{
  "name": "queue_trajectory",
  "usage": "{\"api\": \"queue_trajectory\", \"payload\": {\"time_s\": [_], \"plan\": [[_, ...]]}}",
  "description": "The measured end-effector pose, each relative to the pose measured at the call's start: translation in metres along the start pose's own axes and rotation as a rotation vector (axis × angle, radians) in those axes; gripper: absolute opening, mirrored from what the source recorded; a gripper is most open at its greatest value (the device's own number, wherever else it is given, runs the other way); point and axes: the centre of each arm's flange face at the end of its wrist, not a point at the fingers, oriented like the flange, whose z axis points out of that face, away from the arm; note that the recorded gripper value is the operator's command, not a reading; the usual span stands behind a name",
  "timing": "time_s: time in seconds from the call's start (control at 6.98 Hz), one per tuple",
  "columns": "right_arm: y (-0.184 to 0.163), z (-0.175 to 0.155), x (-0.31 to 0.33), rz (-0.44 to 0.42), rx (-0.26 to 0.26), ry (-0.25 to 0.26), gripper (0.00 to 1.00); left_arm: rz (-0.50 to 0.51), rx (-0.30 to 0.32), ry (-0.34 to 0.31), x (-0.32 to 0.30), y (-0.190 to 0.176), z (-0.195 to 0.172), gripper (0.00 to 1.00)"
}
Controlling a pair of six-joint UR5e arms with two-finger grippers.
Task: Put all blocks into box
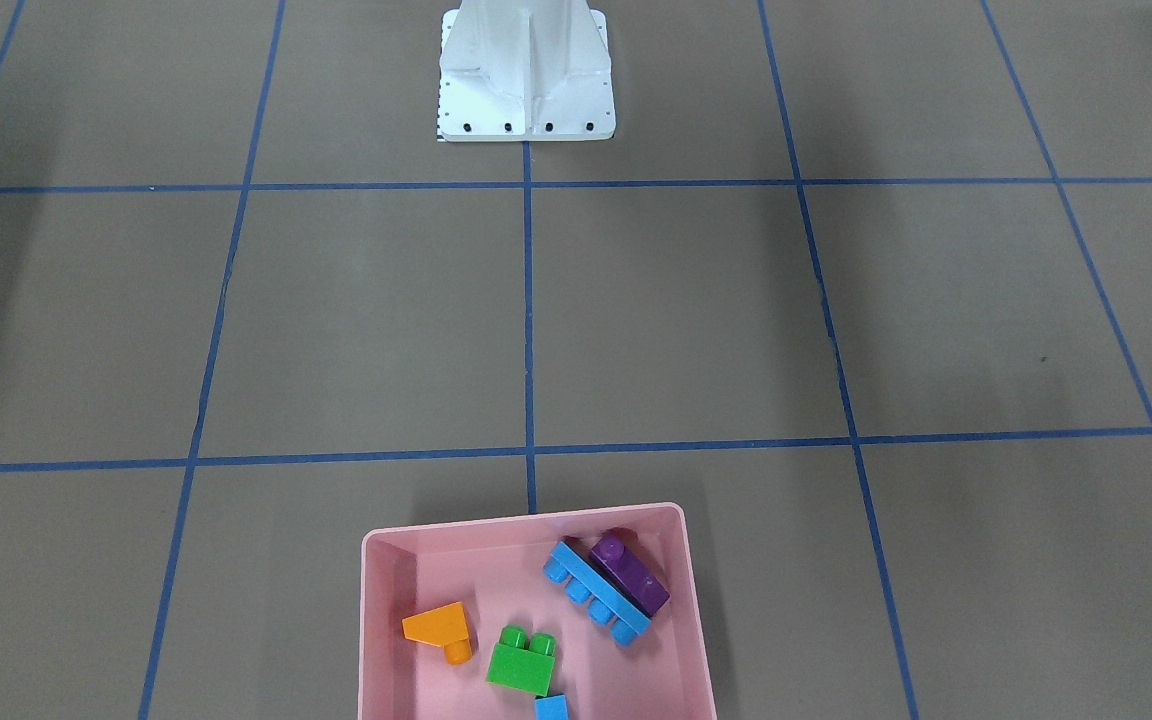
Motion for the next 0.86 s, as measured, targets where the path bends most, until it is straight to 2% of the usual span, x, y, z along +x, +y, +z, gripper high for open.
{"api": "queue_trajectory", "payload": {"time_s": [0.86], "plan": [[-0.0006, -0.0002, -0.002, 0.028, 0.002, -0.008, 1.0, -0.005, -0.004, 0.006, -0.0007, 0.0031, 0.0023, 1.0]]}}
